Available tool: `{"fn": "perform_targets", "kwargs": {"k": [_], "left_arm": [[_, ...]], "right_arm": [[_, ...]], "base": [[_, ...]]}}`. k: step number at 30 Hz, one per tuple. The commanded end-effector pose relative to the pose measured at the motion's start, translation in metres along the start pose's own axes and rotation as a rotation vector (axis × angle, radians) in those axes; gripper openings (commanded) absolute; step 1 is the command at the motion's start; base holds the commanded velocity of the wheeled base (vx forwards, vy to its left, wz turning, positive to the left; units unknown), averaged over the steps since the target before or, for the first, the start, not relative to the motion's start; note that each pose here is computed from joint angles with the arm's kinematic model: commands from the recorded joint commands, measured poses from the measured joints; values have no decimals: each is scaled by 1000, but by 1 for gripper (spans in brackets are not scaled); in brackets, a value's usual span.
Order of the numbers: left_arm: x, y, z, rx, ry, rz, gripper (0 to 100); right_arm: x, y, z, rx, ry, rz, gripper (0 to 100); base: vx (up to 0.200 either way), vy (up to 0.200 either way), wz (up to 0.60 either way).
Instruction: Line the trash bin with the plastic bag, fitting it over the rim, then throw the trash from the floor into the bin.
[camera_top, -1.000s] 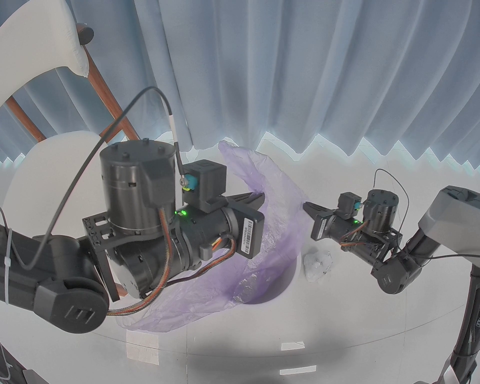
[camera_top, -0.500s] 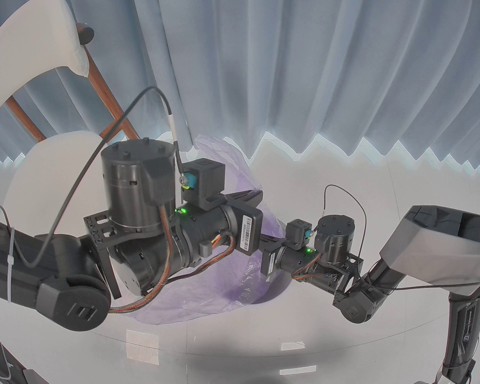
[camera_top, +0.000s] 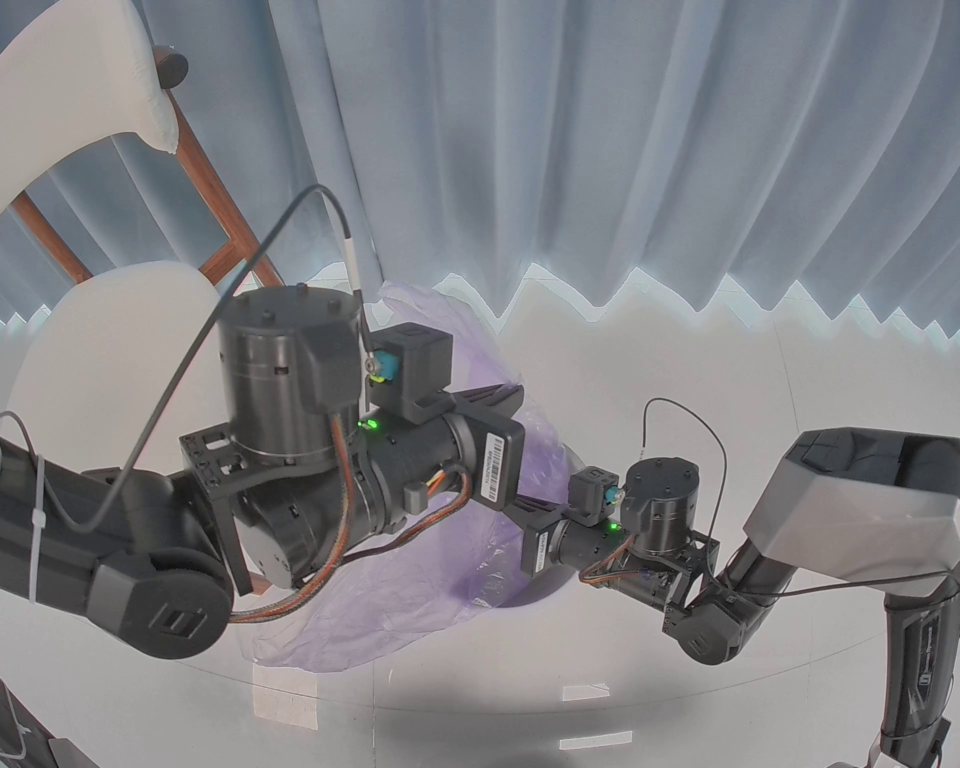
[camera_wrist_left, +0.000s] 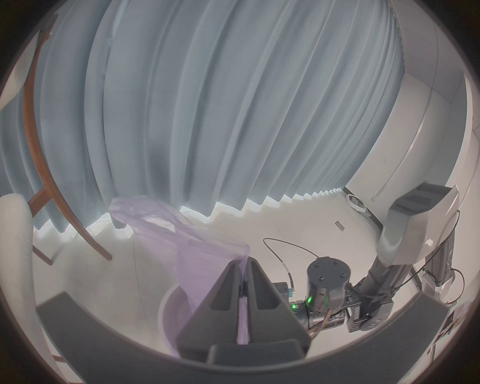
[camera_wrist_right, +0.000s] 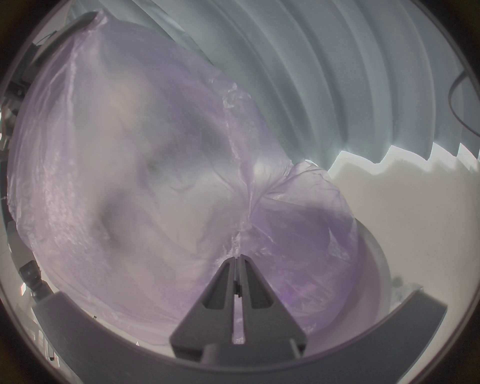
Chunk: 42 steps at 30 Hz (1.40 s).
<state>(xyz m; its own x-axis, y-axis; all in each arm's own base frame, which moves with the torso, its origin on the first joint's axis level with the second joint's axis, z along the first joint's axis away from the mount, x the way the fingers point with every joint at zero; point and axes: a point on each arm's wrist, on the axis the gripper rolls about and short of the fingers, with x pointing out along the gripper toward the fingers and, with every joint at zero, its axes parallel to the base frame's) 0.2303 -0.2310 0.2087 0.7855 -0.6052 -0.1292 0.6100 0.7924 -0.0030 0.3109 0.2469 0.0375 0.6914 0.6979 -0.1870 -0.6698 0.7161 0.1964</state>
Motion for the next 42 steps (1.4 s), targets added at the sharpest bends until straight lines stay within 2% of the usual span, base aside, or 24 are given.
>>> {"fn": "perform_targets", "kwargs": {"k": [1, 5, 8, 13, 15, 18, 19, 22, 25, 29, 33, 35, 36, 38, 39, 42], "left_arm": [[8, -1, 0, 1, -2, 3, 0], [12, -1, 6, -3, -22, 4, 0], [10, -4, 6, -6, -25, -7, 0], [4, -7, -3, 7, 9, -20, 0], [2, -10, -4, 8, 10, -35, 0], [0, -15, -4, 9, 10, -52, 0], [-4, -28, -9, 17, 26, -96, 0], [-7, -40, -13, 25, 39, -135, 0], [-8, -55, -18, 31, 23, -182, 0], [-13, -75, -21, 57, 16, -245, 0], [-18, -82, -28, 67, 39, -270, 0], [-19, -82, -29, 68, 42, -272, 0], [-20, -82, -30, 70, 47, -273, 0], [-20, -82, -31, 70, 48, -273, 0], [-20, -82, -31, 70, 50, -270, 0], [-20, -80, -32, 70, 51, -265, 0]], "right_arm": [[-33, 4, 16, 4, 5, -11, 0], [-70, 18, -10, 10, 144, -3, 0], [-74, 17, -17, 15, 171, -11, 0], [-59, -27, 7, 31, 61, -123, 0], [-51, -50, 31, 27, -33, -168, 0], [-46, -63, 45, 22, -82, -189, 0], [-42, -79, 65, 14, -139, -211, 0], [-42, -88, 74, -1, -159, -230, 0], [-48, -121, 77, -97, -165, -294, 0], [-45, -146, 81, -226, -194, -234, 0], [-36, -148, 83, -274, -220, -144, 0], [-34, -148, 81, -284, -217, -130, 0], [-29, -147, 75, -308, -204, -93, 0], [-29, -147, 74, -309, -202, -89, 0], [-20, -144, 66, -361, -196, -16, 0], [-10, -144, 55, -411, -207, 50, 0]], "base": [[0, 0, 0], [0, 0, 0], [0, 0, 0], [0, 0, 0], [0, 0, 0], [0, 0, 0], [0, 0, 0], [0, 0, 0], [0, 0, 0], [0, 0, 0], [0, 0, 0], [0, 0, 0], [0, 0, 0], [0, 0, 0], [0, 0, 0], [0, 0, 0]]}}
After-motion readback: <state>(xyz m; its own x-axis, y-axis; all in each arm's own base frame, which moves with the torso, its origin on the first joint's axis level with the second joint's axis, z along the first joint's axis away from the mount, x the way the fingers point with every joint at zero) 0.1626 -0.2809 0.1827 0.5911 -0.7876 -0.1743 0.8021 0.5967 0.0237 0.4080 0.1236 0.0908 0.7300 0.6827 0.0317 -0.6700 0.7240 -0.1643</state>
